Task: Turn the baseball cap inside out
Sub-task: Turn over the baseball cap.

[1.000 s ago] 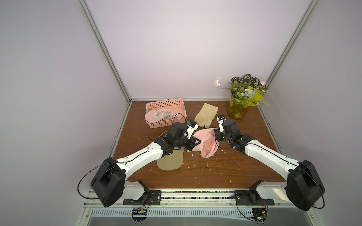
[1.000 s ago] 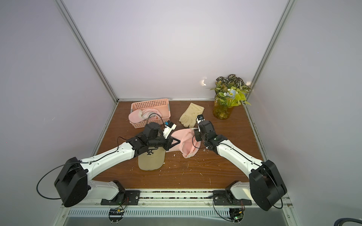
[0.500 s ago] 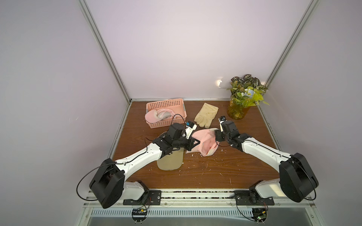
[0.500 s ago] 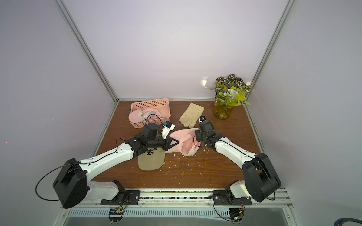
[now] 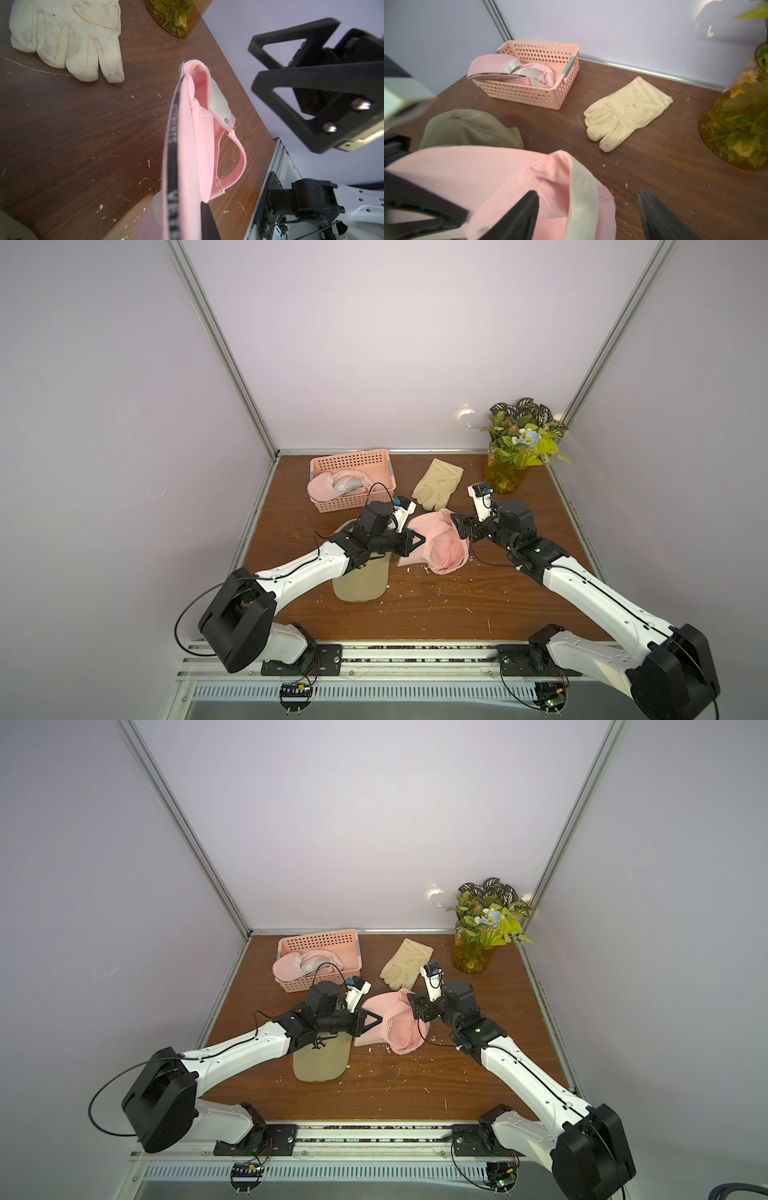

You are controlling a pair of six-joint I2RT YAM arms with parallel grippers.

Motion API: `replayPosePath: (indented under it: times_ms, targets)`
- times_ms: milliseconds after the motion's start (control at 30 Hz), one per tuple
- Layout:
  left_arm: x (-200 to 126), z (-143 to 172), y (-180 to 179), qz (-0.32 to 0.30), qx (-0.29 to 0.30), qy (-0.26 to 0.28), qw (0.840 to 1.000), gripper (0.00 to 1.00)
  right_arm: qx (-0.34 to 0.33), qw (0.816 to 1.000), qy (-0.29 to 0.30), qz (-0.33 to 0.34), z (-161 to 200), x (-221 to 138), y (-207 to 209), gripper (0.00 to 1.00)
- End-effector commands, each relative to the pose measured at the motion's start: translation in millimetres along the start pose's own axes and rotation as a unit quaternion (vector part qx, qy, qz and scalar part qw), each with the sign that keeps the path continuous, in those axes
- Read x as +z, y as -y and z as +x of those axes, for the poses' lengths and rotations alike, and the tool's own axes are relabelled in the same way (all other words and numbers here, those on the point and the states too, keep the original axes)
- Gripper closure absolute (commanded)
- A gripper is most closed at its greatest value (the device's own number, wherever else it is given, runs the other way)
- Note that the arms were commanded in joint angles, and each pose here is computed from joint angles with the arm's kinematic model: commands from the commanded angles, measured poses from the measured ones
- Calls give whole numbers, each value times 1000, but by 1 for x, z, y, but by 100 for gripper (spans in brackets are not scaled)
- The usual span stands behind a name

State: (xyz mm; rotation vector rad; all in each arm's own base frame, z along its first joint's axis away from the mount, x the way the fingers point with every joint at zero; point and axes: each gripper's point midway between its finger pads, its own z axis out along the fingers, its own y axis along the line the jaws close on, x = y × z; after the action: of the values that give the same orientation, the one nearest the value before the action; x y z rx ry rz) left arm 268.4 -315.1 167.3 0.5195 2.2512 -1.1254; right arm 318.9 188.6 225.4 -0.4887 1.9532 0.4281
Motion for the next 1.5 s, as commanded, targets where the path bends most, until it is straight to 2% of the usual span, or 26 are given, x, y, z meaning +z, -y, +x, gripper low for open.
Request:
replayPosePath:
  times_ms: [0,100,233,367,467,567,733,867,1000,1200,1467]
  targets:
    - [0,-5,0,4,-5,11,1000,100,-23,996,31,-77,-14,-11,-26,21]
    - [1,-4,-5,-7,-9,11,1000,100,-27,989,18,-145,-8,-16,-49,25]
    - [1,-4,-11,-22,-14,11,1000,100,-25,977,-32,-211,13,-13,-71,33]
    - [3,0,-16,-34,-16,5,999,100,-4,974,-84,-212,37,3,-71,47]
    - [5,3,-26,-55,-19,-4,998,100,13,971,-116,-207,57,17,-69,51]
    - [8,7,-31,-66,-20,-14,998,100,32,972,-141,-183,74,35,-62,51]
    - [14,11,-40,-80,-25,-23,996,100,63,973,-189,-116,102,65,-40,43]
    - [17,14,-46,-92,-27,-29,995,100,75,972,-223,-15,122,84,-6,40]
    - [20,16,-57,-113,-28,-35,993,100,86,969,-228,44,129,95,13,36]
    - [24,20,-76,-157,-23,-47,986,100,89,966,-228,80,134,106,24,35]
    - [31,28,-104,-212,-15,-66,975,100,61,952,-278,110,165,121,26,35]
